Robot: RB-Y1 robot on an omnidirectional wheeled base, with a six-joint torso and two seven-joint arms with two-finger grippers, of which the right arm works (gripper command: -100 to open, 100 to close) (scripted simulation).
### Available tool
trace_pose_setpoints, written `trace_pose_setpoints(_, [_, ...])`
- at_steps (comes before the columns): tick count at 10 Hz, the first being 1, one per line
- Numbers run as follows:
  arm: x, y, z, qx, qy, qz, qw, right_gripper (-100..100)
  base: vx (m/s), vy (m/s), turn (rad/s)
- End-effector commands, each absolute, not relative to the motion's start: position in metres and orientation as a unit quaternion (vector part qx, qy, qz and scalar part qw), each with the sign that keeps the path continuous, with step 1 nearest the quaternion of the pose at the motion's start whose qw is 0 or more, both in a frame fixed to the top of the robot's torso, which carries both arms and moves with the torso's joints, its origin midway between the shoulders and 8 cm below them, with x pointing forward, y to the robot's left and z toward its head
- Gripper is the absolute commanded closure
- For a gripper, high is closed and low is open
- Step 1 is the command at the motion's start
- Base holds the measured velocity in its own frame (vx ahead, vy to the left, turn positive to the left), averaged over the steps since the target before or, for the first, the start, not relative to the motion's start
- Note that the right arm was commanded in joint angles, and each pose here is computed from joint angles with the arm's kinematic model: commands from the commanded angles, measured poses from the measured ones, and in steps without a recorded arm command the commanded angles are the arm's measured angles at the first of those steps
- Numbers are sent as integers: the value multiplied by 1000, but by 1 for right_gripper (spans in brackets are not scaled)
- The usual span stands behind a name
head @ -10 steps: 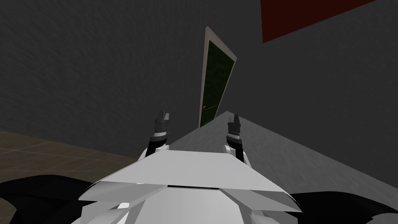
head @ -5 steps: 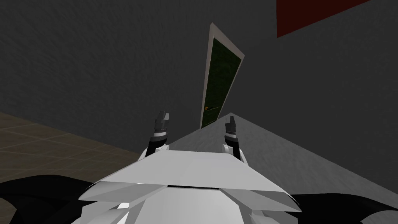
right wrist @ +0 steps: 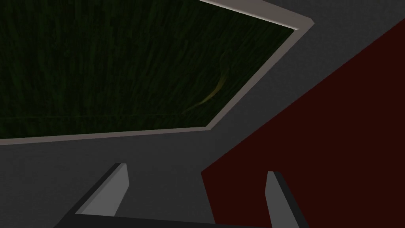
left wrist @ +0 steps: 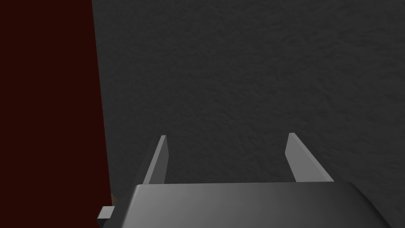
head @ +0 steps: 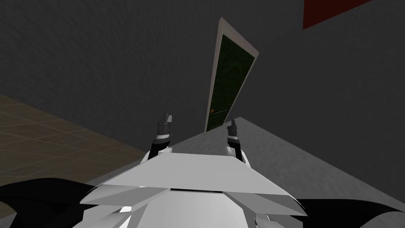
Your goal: Pull the door open
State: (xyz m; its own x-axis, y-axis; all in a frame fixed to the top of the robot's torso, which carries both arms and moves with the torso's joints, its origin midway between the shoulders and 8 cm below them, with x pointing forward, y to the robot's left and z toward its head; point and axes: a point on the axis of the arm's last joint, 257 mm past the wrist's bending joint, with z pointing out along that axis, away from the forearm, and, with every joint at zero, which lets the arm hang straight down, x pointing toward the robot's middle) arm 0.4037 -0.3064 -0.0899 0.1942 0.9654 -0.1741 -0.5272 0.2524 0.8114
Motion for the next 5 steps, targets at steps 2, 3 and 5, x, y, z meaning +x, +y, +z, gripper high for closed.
trace_pose_setpoints(2, [416,-308,-115,324,369,528,693,-100,49,-85,148])
trace_pose_setpoints(3, [421,-310,-125,330,375,528,687,-100,71,-126,221])
trace_pose_setpoints(5, [431,-313,-142,339,385,529,675,-100,48,-113,224])
